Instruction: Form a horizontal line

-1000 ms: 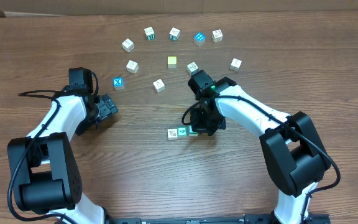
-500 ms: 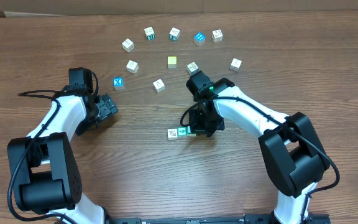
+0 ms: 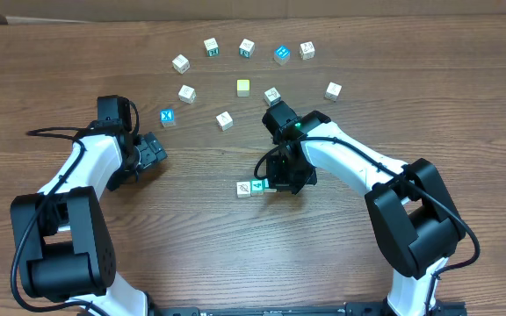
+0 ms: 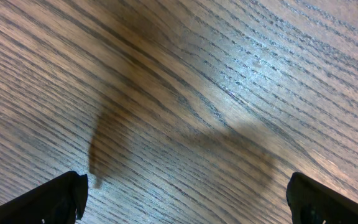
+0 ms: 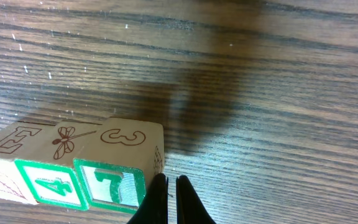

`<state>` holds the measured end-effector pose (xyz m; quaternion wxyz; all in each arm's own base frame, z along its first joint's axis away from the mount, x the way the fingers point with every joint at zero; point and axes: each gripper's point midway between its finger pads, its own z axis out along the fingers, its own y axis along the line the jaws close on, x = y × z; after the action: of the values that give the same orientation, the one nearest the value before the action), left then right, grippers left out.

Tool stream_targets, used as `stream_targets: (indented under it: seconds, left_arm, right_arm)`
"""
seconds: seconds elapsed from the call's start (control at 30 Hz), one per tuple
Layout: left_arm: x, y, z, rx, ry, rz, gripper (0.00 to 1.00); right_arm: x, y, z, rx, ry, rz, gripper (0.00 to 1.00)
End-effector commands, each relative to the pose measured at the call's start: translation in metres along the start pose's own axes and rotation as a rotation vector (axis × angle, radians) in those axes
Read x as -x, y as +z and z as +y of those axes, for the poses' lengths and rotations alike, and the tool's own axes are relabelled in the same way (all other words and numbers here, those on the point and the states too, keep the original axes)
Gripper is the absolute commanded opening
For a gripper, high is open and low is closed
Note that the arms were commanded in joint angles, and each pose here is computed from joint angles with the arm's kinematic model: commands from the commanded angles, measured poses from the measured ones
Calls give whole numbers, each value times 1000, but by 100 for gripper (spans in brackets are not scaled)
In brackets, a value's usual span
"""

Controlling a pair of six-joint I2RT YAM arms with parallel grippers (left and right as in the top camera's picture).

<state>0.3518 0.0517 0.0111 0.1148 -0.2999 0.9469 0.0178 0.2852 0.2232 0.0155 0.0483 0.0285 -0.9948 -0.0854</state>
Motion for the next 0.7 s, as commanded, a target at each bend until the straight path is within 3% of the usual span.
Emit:
stream_targets:
  seconds: [0.0,0.67]
  left_arm:
    - [-2,4,3,13,1,11,100]
    - [-2,4,3,13,1,11,100]
  right_arm:
    - [-3,5,2,-1,-3,13,4]
    - [-5,5,0,-13,26,15,4]
